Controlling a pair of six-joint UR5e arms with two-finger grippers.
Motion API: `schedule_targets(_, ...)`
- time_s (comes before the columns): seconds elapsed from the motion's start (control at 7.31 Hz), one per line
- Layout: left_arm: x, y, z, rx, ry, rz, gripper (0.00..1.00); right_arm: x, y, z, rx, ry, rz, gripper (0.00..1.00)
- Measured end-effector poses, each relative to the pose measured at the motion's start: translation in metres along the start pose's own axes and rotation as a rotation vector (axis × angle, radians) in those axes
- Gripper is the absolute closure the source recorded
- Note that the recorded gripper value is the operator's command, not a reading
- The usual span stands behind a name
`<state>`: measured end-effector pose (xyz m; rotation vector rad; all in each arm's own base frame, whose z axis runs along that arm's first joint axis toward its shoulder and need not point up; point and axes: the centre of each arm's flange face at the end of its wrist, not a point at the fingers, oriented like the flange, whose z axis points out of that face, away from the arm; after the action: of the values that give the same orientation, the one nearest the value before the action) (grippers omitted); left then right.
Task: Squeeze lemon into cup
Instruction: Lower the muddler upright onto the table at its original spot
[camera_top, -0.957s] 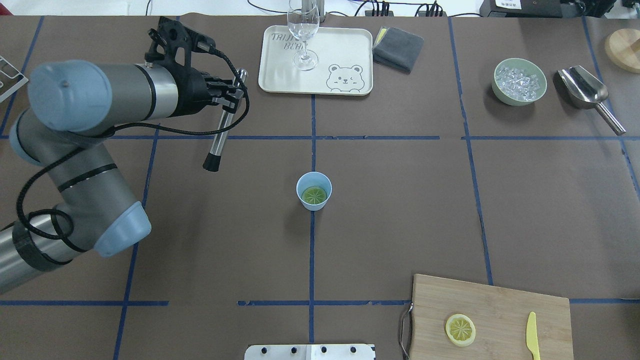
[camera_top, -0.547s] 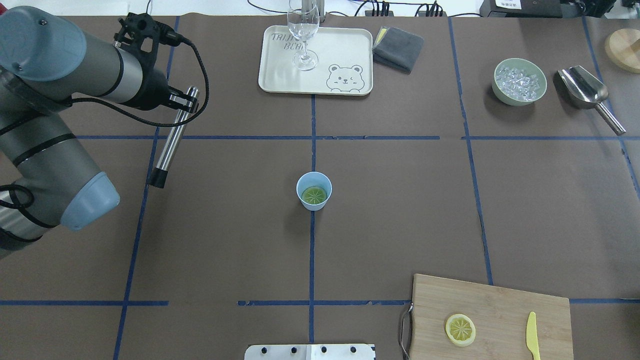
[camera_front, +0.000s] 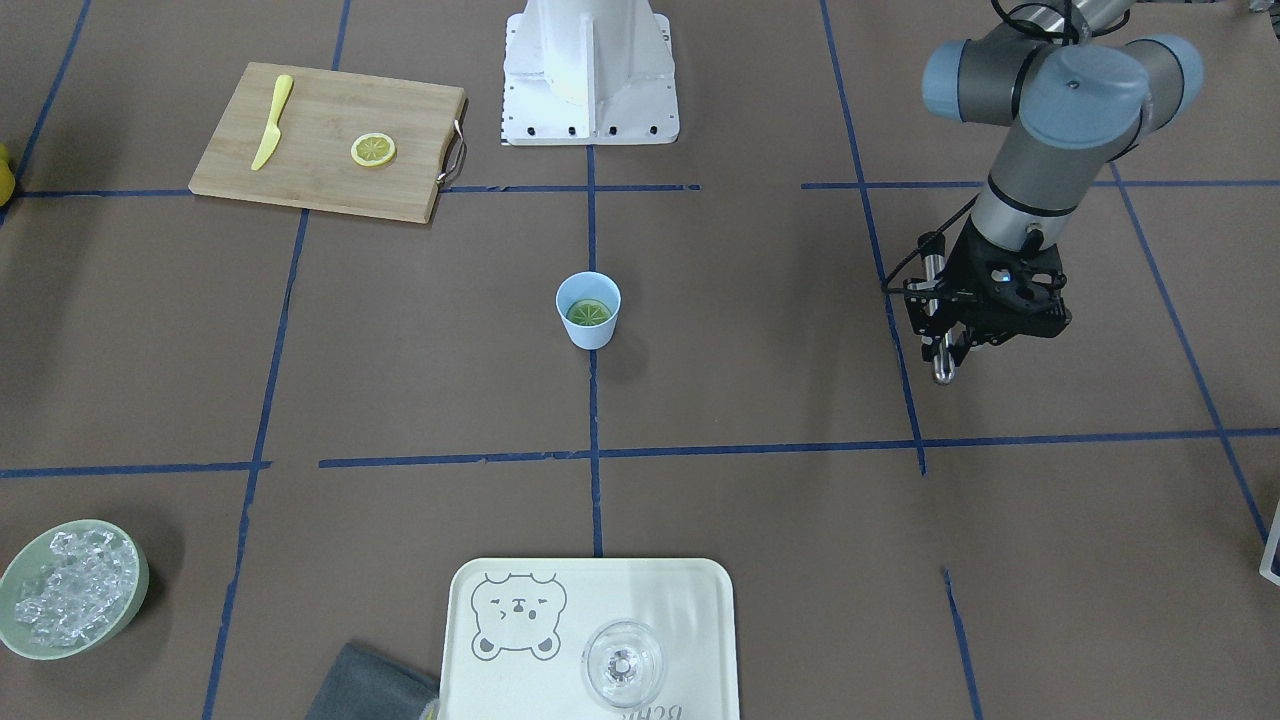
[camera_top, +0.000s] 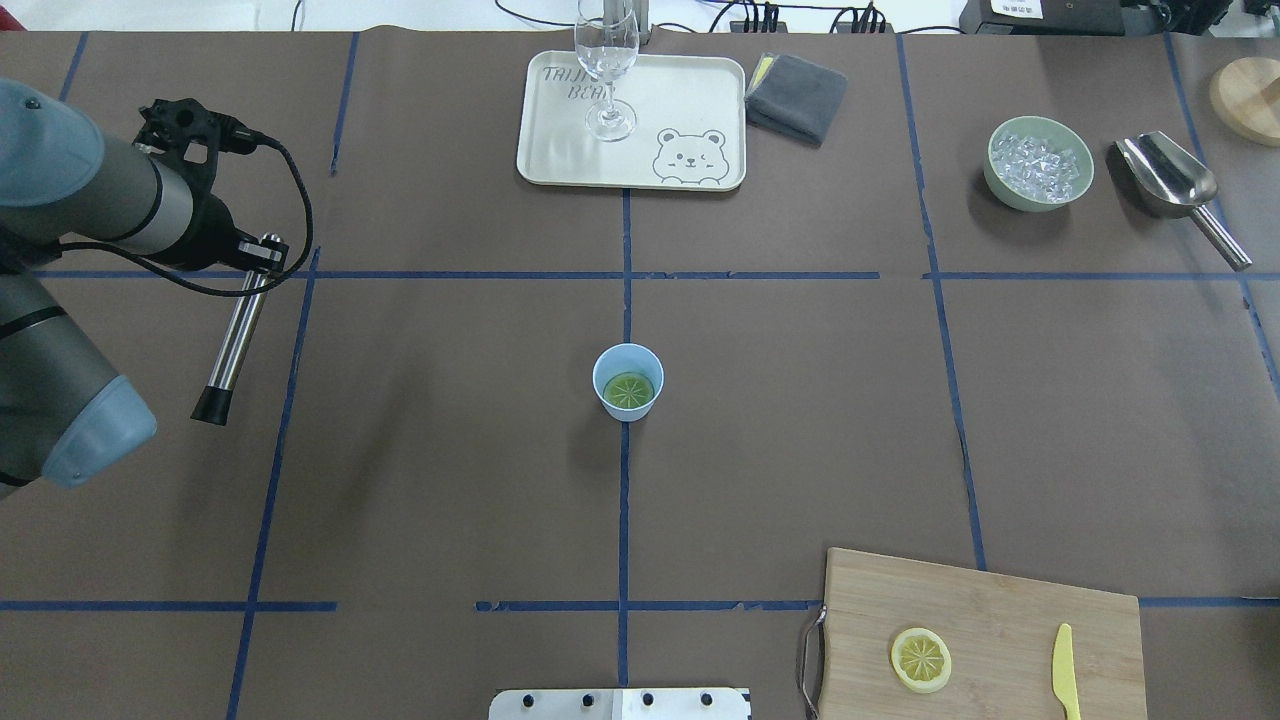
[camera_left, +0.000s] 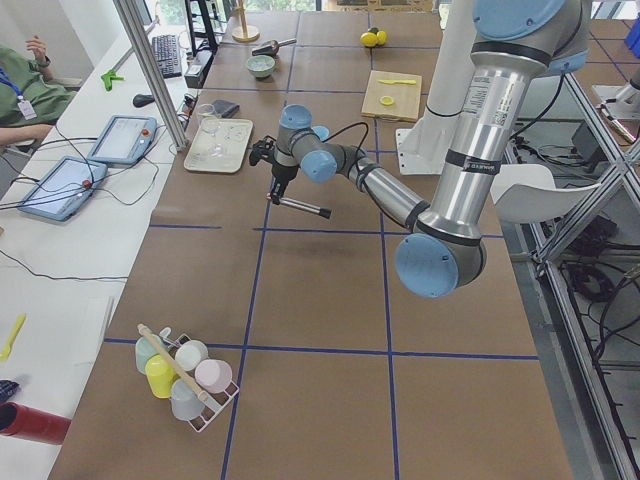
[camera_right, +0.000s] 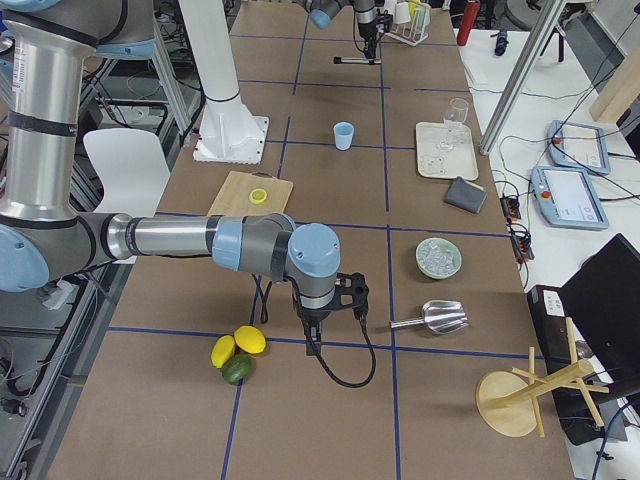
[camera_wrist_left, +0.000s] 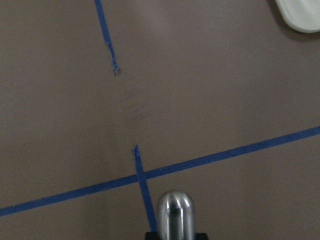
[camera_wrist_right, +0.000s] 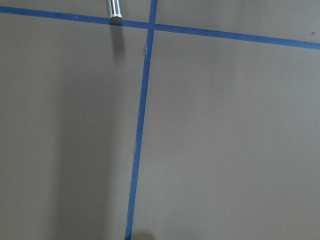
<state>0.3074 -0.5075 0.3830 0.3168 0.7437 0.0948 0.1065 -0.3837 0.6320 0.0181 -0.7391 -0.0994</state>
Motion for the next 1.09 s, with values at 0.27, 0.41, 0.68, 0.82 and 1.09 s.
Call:
schedule_targets(0.27, -0.022, 0.011, 0.026, -0.040, -0.048, -0.139, 1.00, 0.004, -0.001, 0.005, 0.008, 0.000, -0.006, 0.00)
schedule_targets(0.41, -0.033, 0.015, 0.045, -0.067, -0.079, -0.193, 1.00, 0.010, -0.002, 0.010, 0.018, 0.001, -0.015, 0.00)
schedule_targets(0.68, -0.060, 0.027, 0.073, -0.092, -0.148, -0.225, 1.00, 0.021, -0.003, 0.022, 0.033, 0.004, -0.029, 0.00)
schedule_targets(0.82, -0.069, 0.033, 0.078, -0.099, -0.169, -0.214, 1.00, 0.024, -0.003, 0.025, 0.036, 0.004, -0.031, 0.00)
schedule_targets(1.09, -0.083, 0.045, 0.085, -0.117, -0.191, -0.193, 1.00, 0.026, -0.003, 0.028, 0.036, 0.004, -0.031, 0.00)
